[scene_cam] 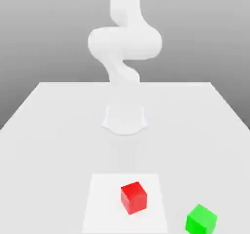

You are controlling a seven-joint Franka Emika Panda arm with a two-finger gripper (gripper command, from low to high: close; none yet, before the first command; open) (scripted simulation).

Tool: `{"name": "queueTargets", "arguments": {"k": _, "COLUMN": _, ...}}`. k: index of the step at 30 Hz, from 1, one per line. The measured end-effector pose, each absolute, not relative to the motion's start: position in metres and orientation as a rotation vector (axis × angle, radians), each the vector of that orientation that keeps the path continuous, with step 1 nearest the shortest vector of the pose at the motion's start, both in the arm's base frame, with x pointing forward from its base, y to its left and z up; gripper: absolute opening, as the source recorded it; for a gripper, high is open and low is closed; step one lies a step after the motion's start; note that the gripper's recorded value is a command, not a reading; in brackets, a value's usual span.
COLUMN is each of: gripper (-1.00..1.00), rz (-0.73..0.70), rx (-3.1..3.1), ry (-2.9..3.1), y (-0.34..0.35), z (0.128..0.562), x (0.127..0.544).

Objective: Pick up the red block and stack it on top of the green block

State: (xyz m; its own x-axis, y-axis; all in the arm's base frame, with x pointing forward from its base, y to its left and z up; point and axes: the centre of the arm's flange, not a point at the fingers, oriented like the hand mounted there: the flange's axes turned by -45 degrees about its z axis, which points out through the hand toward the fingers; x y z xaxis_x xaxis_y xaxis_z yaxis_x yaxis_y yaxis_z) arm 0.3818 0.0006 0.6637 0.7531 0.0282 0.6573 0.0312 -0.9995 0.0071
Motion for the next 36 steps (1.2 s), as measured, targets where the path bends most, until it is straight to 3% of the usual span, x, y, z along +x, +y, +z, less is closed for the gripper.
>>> {"name": "queueTargets", "arguments": {"k": 5, "gripper": 0.00, "rz": -0.849, "rx": -3.016, "ry": -0.200, "y": 0.006, "z": 0.558, "x": 0.435}}
{"name": "queueTargets", "arguments": {"k": 11, "gripper": 0.00, "rz": -0.549, "rx": -3.070, "ry": -0.377, "y": 0.015, "z": 0.428, "x": 0.462}}
{"name": "queueTargets", "arguments": {"k": 21, "gripper": 0.00, "rz": -0.044, "rx": -3.071, "ry": -0.668, "y": 0.023, "z": 0.224, "x": 0.426}}
{"name": "queueTargets", "arguments": {"k": 27, "gripper": 0.00, "rz": 0.000, "rx": -3.066, "ry": -0.691, "y": 0.022, "z": 0.152, "x": 0.419}}
{"name": "queueTargets", "arguments": {"k": 28, "gripper": -1.00, "rz": 0.000, "rx": -3.065, "ry": -0.691, "y": 0.022, "z": 0.146, "x": 0.419}}
{"name": "queueTargets", "arguments": {"k": 36, "gripper": -1.00, "rz": 0.001, "rx": -3.065, "ry": -0.692, "y": 0.023, "z": 0.155, "x": 0.419}}
